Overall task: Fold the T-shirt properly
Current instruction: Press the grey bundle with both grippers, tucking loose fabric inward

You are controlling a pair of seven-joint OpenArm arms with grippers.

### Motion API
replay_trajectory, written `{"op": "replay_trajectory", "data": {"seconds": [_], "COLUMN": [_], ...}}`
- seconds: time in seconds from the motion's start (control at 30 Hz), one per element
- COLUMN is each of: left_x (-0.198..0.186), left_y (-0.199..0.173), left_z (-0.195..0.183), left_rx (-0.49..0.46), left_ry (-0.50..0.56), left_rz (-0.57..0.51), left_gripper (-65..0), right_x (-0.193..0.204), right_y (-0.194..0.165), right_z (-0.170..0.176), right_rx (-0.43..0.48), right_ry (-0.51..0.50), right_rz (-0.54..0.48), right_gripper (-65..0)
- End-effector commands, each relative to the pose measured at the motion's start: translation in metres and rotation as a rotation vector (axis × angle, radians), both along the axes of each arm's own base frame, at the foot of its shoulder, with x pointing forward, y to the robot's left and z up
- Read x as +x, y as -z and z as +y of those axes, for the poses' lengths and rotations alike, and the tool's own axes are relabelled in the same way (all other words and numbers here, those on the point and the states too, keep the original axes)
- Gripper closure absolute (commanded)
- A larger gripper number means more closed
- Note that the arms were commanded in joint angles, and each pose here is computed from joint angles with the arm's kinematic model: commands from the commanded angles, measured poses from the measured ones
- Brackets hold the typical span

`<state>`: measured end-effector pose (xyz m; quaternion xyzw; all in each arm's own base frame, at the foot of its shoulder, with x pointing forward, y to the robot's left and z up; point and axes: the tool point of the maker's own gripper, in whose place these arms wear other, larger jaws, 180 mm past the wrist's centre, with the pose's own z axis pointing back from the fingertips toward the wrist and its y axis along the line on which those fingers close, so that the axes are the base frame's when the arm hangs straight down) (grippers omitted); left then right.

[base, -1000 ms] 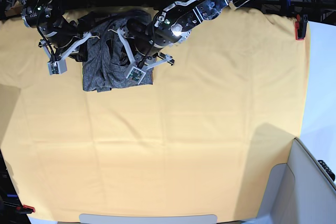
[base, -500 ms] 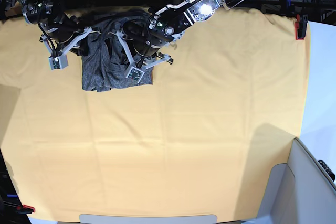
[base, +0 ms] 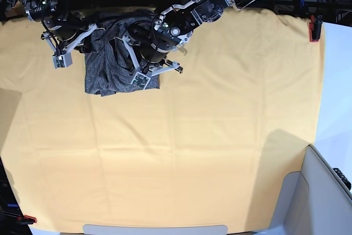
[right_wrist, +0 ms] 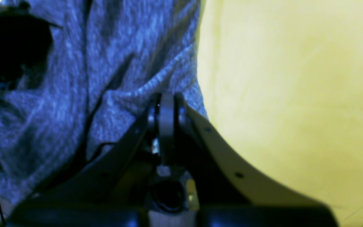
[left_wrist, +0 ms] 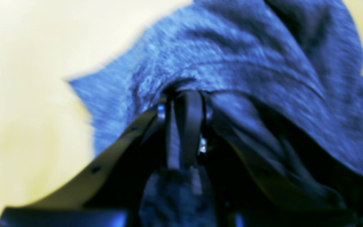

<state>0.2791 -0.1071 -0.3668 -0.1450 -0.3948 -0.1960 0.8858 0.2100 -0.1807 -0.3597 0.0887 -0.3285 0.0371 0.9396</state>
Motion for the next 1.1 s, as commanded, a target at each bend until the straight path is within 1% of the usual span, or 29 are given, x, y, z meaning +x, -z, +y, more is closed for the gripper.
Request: {"op": "replay_trajectory", "data": {"seconds": [0.0,0.13,0.27,0.5,0.57,0.6,0.67,0.73,0.83,0.93,1.07], "left_x": [0.012,0.024,0.027,0.027,0.025,0.024,0.025,0.024,0.020,0.016,0.003], "left_y": [-0.017,-0.020,-0.020,-0.019,-0.016,-0.014,-0.015,-0.025,-0.047,-0.060,-0.049], "left_z": [-0.001,0.017,0.025,0.027,0.028,0.031,0.041,0.040,0.035,0.031,0.040], "left_rx": [-0.009,0.040,0.057,0.061,0.071,0.083,0.093,0.081,0.036,-0.001,0.012], "left_ry": [-0.013,-0.113,-0.151,-0.154,-0.156,-0.170,-0.239,-0.237,-0.228,-0.220,-0.219], "left_rz": [-0.072,-0.126,-0.145,-0.142,-0.116,-0.101,-0.086,-0.094,-0.102,-0.105,-0.082], "left_gripper": [-7.3,-7.3,-7.3,-7.3,-7.3,-7.3,-7.3,-7.3,-7.3,-7.3,-7.3], "right_x": [0.003,-0.001,-0.001,-0.001,-0.001,-0.001,0.002,0.010,0.023,0.035,0.050], "right_y": [-0.006,-0.004,-0.003,-0.004,-0.004,-0.004,-0.006,-0.012,-0.020,-0.029,-0.040], "right_z": [0.000,0.000,-0.001,-0.002,-0.004,-0.004,-0.005,-0.004,-0.004,-0.005,-0.005], "right_rx": [-0.001,-0.001,-0.004,-0.006,-0.009,-0.010,-0.011,-0.009,-0.008,-0.009,-0.009], "right_ry": [-0.004,-0.004,-0.005,-0.001,0.003,0.005,0.007,0.008,0.008,0.008,0.008], "right_rz": [-0.024,-0.015,-0.014,-0.016,-0.016,-0.016,-0.026,-0.052,-0.088,-0.123,-0.168], "right_gripper": [0.0,0.0,0.0,0.0,0.0,0.0,0.0,0.0,0.0,0.0,0.0]}}
